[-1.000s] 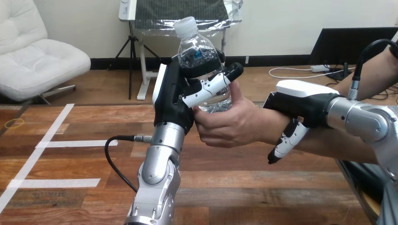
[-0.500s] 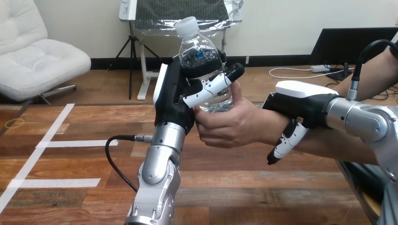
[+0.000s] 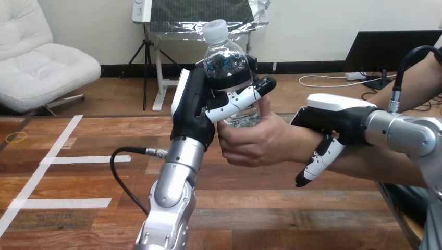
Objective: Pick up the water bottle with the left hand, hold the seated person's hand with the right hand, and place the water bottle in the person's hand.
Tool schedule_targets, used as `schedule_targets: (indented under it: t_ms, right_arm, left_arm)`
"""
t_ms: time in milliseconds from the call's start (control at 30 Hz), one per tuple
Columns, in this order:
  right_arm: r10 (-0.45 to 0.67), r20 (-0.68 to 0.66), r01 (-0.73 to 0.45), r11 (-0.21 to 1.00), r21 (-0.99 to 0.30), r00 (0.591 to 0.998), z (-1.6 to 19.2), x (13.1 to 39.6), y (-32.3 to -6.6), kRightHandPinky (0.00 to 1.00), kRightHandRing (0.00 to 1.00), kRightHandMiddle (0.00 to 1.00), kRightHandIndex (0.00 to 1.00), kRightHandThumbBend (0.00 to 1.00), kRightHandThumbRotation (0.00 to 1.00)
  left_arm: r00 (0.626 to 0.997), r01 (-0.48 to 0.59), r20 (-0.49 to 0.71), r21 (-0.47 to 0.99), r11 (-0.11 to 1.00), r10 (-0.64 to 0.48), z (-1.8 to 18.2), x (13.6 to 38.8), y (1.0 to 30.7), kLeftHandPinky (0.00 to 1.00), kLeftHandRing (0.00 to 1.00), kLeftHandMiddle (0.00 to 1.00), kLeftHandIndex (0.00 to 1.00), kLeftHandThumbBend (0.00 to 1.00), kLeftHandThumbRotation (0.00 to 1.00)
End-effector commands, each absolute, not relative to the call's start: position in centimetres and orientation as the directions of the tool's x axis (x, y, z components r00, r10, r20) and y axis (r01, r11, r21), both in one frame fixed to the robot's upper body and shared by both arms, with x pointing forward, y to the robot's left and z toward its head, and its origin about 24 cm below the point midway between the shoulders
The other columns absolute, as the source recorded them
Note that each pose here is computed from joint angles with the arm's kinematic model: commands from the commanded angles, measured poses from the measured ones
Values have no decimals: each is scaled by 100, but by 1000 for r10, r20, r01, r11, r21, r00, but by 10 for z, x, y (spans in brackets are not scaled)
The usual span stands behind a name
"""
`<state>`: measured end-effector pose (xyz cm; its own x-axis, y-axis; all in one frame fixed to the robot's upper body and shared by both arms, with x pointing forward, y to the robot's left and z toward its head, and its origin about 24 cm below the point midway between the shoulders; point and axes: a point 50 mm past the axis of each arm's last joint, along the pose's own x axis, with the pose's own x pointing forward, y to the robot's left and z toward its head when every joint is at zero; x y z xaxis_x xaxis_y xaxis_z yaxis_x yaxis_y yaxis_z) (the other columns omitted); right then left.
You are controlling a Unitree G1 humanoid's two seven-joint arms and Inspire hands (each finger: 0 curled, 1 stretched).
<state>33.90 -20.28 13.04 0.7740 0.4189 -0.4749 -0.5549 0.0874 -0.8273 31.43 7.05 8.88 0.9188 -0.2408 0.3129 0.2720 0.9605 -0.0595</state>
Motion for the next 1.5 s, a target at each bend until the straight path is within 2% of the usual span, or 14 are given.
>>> schedule_targets:
  t_ms: [0, 200, 400, 567, 800, 967, 1167, 1467]
  right_arm:
    - [440, -438, -527, 100, -844, 784, 147, 338, -204, 40, 49, 56, 64, 96, 52]
    - [449, -446, -547, 118, -829, 774, 147, 332, -210, 50, 58, 64, 69, 99, 62]
    - [461, -441, -557, 148, -817, 770, 146, 326, -216, 53, 63, 68, 73, 100, 66]
    - [462, -435, -561, 177, -809, 773, 146, 321, -221, 57, 67, 72, 77, 100, 67]
    - [434, -440, -570, 235, -787, 786, 147, 313, -229, 59, 71, 78, 83, 100, 65]
    - [427, -428, -568, 284, -772, 796, 148, 308, -234, 61, 74, 81, 87, 100, 63]
    - [418, -421, -565, 324, -759, 805, 149, 302, -240, 63, 78, 86, 91, 100, 62]
    - [403, -397, -541, 359, -760, 825, 152, 294, -247, 69, 84, 90, 94, 100, 64]
  left_arm:
    - [898, 309, 344, -50, 950, -274, 93, 304, 59, 52, 65, 69, 71, 81, 62]
    - [896, 287, 360, -25, 958, -259, 95, 300, 67, 59, 69, 72, 71, 78, 71]
    - [893, 270, 373, 6, 963, -253, 96, 296, 75, 67, 73, 74, 71, 75, 77]
    - [889, 256, 382, 38, 966, -251, 97, 292, 82, 75, 77, 77, 72, 73, 83]
    - [890, 251, 382, 46, 967, -249, 97, 286, 92, 82, 82, 81, 75, 74, 85]
    - [897, 242, 377, 23, 970, -232, 95, 281, 99, 82, 82, 82, 76, 76, 85]
    - [904, 225, 375, -8, 974, -205, 93, 275, 106, 77, 80, 80, 75, 77, 84]
    - [910, 205, 374, -30, 978, -179, 89, 266, 117, 73, 79, 79, 74, 74, 84]
